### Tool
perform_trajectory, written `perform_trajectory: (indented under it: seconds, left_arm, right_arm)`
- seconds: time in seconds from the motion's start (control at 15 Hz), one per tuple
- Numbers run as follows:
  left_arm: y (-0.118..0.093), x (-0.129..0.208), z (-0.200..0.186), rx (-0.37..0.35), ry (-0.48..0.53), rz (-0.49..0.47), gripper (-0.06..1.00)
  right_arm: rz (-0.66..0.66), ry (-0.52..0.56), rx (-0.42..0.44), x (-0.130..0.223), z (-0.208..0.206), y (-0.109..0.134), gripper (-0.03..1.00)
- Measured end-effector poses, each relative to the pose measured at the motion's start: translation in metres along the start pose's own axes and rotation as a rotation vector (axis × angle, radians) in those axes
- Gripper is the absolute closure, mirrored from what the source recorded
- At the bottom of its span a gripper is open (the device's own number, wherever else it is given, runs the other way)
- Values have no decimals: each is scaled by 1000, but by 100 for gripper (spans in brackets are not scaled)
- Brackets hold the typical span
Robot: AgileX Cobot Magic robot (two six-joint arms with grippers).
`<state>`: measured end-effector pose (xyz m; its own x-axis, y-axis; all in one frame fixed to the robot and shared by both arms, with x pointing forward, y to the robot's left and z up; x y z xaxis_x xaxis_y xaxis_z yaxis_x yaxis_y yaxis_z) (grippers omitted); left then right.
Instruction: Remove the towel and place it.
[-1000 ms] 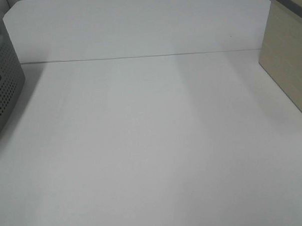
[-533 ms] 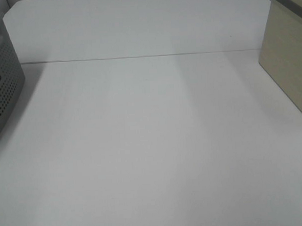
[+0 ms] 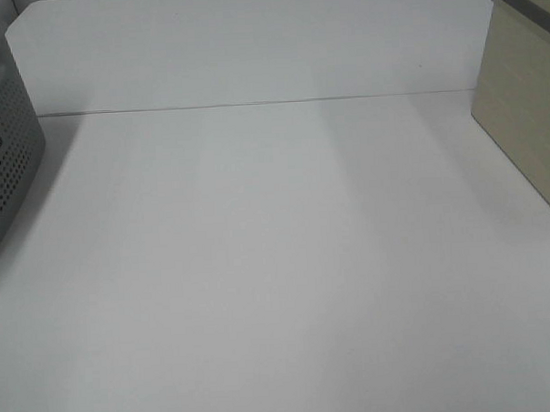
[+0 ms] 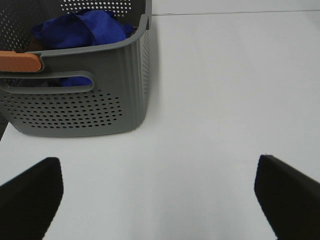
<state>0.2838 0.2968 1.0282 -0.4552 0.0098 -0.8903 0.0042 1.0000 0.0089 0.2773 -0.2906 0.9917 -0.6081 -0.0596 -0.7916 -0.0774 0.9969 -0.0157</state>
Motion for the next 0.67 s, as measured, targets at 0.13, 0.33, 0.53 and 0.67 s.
perform_trajectory:
  seconds: [0.13,0.33,0.53,0.67]
  left_arm:
    - [0,-5,-5,1,4,16,-4]
    - [0,-26,-12,12,96,138,-4]
    - [3,-98,-6,36,178,320,-4]
    - [8,-140,7,34,200,458,-4]
  right_arm:
    - [0,0,0,0,0,0,20]
    - [0,0,0,0,0,0,20]
    - [0,0,0,0,0,0,20]
    - [0,0,0,0,0,0,20]
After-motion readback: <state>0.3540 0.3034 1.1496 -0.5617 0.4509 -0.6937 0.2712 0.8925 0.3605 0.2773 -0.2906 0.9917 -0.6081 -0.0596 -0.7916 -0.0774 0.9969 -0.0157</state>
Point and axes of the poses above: a point on each arm's last joint axis where the gripper is mounted, z pointing out along that axis toward the gripper, y along the wrist's bending axis when the last joint is at zero, x = y × z, the point moved 6 cm from there along z, pointing out along that axis toward the gripper, and after that the axes turned 2 degrees about z, right-handed, at the moved point
